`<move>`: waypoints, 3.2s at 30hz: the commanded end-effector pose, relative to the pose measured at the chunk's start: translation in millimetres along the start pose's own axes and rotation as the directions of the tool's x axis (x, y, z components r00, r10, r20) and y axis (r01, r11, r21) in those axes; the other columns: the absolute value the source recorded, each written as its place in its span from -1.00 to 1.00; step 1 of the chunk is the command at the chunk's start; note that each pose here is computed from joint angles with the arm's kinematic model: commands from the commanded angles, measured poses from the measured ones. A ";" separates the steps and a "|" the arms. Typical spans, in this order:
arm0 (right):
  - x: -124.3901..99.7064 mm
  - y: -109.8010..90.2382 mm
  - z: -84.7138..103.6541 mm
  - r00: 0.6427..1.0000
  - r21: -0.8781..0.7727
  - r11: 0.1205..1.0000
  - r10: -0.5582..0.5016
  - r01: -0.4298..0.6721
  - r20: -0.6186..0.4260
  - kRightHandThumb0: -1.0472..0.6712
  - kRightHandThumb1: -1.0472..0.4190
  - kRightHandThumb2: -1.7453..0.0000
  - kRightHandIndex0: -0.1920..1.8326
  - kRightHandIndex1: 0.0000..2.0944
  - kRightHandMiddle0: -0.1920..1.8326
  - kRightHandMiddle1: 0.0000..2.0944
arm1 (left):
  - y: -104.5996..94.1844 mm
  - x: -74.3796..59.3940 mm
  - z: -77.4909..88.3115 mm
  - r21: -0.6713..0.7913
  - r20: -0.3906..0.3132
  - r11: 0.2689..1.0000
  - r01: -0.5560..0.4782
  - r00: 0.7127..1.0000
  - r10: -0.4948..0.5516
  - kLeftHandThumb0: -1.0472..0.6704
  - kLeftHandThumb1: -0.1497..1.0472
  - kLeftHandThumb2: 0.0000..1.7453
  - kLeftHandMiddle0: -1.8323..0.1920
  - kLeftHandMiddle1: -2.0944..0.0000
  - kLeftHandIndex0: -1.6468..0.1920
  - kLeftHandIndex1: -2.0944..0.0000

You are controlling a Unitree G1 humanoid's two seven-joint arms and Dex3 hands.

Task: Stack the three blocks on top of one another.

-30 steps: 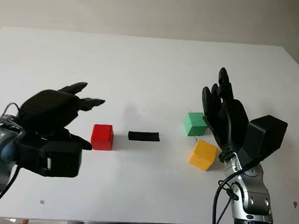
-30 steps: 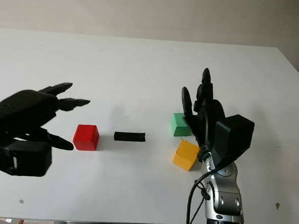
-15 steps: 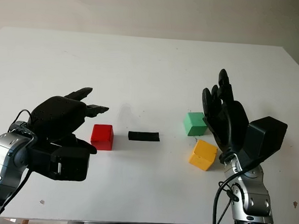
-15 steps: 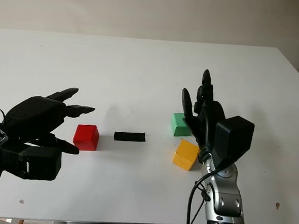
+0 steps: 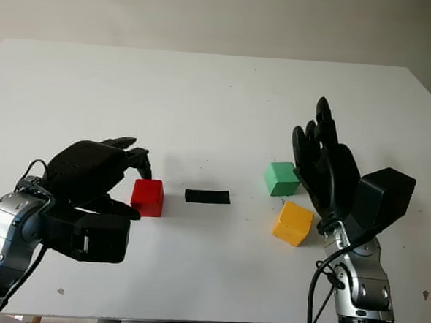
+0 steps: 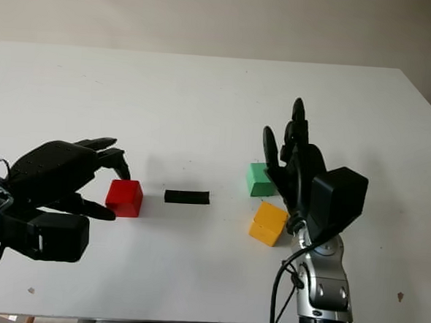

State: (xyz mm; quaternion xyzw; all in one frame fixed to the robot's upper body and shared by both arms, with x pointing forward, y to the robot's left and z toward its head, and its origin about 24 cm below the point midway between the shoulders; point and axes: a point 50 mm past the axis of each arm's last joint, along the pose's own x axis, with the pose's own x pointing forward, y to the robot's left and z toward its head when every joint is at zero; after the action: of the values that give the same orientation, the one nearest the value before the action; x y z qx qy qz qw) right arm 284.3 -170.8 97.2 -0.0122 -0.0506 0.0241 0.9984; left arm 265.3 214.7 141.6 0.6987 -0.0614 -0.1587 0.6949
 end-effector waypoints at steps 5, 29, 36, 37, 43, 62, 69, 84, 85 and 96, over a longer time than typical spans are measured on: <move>2.9 -1.7 6.1 1.000 -0.009 1.000 0.005 -0.004 0.030 -0.52 -1.00 0.43 -1.00 -0.98 -0.98 -0.95 | 0.9 -0.3 -1.3 -0.029 0.022 0.998 -0.064 0.998 0.064 -0.21 0.92 -0.93 0.49 0.92 0.57 -0.43; -1.0 -3.2 5.1 1.000 -0.025 1.000 -0.010 0.010 0.020 -0.55 -1.00 0.46 -0.99 -0.96 -0.96 -0.94 | -6.1 19.8 1.8 -0.778 0.074 0.615 -0.128 0.954 0.291 -0.33 1.00 -0.93 0.51 0.94 0.49 -0.34; -1.2 -2.8 5.0 1.000 -0.022 1.000 -0.005 0.005 0.016 -0.52 -1.00 0.44 -1.00 -0.97 -0.97 -0.95 | -26.3 30.9 18.2 -0.853 0.049 0.513 -0.097 0.963 0.264 -0.32 0.99 -0.94 0.51 0.94 0.49 -0.39; -1.3 -2.9 4.8 1.000 -0.025 1.000 -0.004 0.005 0.016 -0.52 -1.00 0.44 -1.00 -0.98 -0.97 -0.95 | -29.7 32.7 20.8 -0.858 0.047 0.506 -0.091 0.966 0.255 -0.33 0.99 -0.94 0.51 0.94 0.49 -0.40; -1.7 -3.1 4.8 1.000 -0.028 1.000 -0.005 0.006 0.011 -0.53 -1.00 0.44 -1.00 -0.97 -0.96 -0.95 | -48.8 43.7 38.4 -0.817 0.075 0.573 -0.057 0.976 0.204 -0.34 1.00 -0.93 0.54 0.96 0.54 -0.45; -2.0 -2.4 5.4 1.000 -0.033 0.999 -0.013 0.014 0.012 -0.54 -1.00 0.45 -1.00 -0.96 -0.96 -0.95 | -71.6 52.9 56.4 -0.686 0.088 0.722 -0.088 0.976 0.202 -0.29 1.00 -0.92 0.58 0.98 0.64 -0.53; -1.8 -2.0 5.7 1.000 -0.036 0.999 -0.009 0.009 0.007 -0.55 -1.00 0.45 -1.00 -0.96 -0.96 -0.95 | -70.5 50.7 56.3 -0.634 0.081 0.764 -0.120 0.972 0.220 -0.27 1.00 -0.92 0.60 0.99 0.67 -0.37; -1.9 -2.7 5.5 1.000 -0.036 0.999 -0.008 0.008 0.013 -0.55 -1.00 0.45 -1.00 -0.95 -0.95 -0.95 | -65.3 43.9 59.8 -0.638 0.170 0.770 -0.033 0.968 0.183 -0.49 0.90 -0.95 0.97 0.99 0.94 0.97; -1.9 -3.1 5.5 1.000 -0.038 0.999 -0.007 0.008 0.016 -0.55 -1.00 0.45 -1.00 -0.95 -0.95 -0.95 | -64.3 42.1 59.6 -0.648 0.183 0.761 -0.028 0.964 0.192 -0.53 0.89 -0.95 0.98 1.00 0.97 0.99; 0.4 -5.8 8.5 1.000 -0.052 0.999 -0.003 0.005 0.028 -0.54 -1.00 0.46 -0.99 -0.95 -0.95 -0.95 | -45.1 26.0 51.1 -0.766 0.163 0.633 -0.110 0.920 0.357 -0.81 0.96 -0.93 1.00 1.00 1.00 1.00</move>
State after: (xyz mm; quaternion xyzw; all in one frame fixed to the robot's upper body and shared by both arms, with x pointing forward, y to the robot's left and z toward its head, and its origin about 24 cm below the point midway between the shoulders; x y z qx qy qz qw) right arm 282.2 -174.3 98.9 -0.0298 -0.0508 0.0198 0.9981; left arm 269.2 158.1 87.8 0.3145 -0.1695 -0.1899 0.9145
